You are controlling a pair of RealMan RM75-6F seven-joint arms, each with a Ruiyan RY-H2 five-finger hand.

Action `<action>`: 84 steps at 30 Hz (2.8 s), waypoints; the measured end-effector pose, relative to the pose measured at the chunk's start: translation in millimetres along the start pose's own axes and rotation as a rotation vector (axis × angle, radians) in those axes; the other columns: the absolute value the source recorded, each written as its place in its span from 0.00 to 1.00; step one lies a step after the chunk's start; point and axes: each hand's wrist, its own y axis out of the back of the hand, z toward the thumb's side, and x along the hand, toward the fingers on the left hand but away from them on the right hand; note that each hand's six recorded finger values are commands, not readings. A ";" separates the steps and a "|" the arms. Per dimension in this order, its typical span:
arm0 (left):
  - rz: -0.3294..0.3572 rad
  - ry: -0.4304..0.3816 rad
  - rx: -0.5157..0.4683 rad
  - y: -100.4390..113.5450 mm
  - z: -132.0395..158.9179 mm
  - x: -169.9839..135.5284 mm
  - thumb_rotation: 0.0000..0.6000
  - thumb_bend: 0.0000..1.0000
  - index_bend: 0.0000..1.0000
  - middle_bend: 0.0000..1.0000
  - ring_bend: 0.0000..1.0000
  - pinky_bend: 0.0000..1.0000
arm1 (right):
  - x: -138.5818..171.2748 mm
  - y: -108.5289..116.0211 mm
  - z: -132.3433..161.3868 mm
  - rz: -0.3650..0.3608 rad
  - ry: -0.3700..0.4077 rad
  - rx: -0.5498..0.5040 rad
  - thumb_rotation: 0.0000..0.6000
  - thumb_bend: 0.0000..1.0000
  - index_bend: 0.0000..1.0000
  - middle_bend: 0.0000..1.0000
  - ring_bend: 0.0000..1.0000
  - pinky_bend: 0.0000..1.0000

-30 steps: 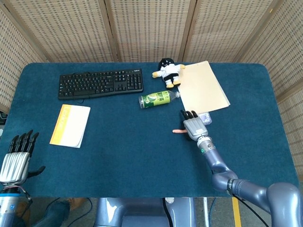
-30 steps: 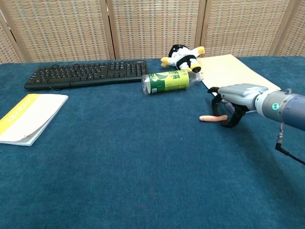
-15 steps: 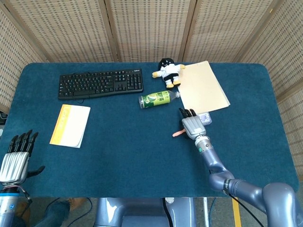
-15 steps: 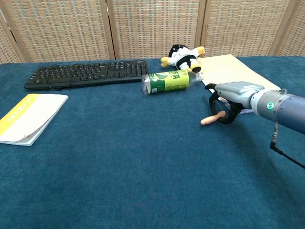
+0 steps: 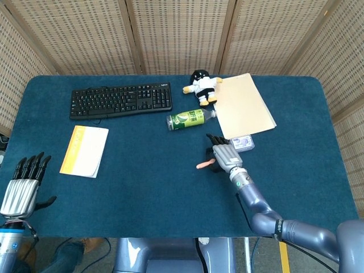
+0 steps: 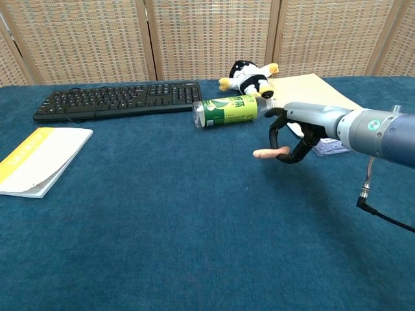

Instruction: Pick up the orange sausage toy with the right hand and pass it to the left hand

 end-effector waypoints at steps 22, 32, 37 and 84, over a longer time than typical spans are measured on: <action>0.159 -0.566 0.189 52.7 123.5 85.7 1.00 0.04 0.17 0.00 0.00 0.00 | -16.1 11.5 137.5 0.132 0.021 -0.337 1.00 0.60 0.67 0.10 0.00 0.00; 0.169 -0.642 0.138 37.2 167.2 97.2 1.00 0.17 0.32 0.00 0.00 0.00 | -18.3 3.3 140.3 0.144 0.005 -0.351 1.00 0.60 0.67 0.10 0.00 0.00; 0.177 -0.659 0.119 30.5 181.3 99.6 1.00 0.25 0.37 0.00 0.00 0.00 | -18.6 3.4 139.2 0.144 0.003 -0.356 1.00 0.60 0.67 0.10 0.00 0.00; 0.180 -0.695 0.070 -14.8 289.6 124.6 1.00 0.34 0.51 0.00 0.00 0.00 | -10.4 6.9 126.8 0.157 0.026 -0.349 1.00 0.61 0.69 0.11 0.00 0.00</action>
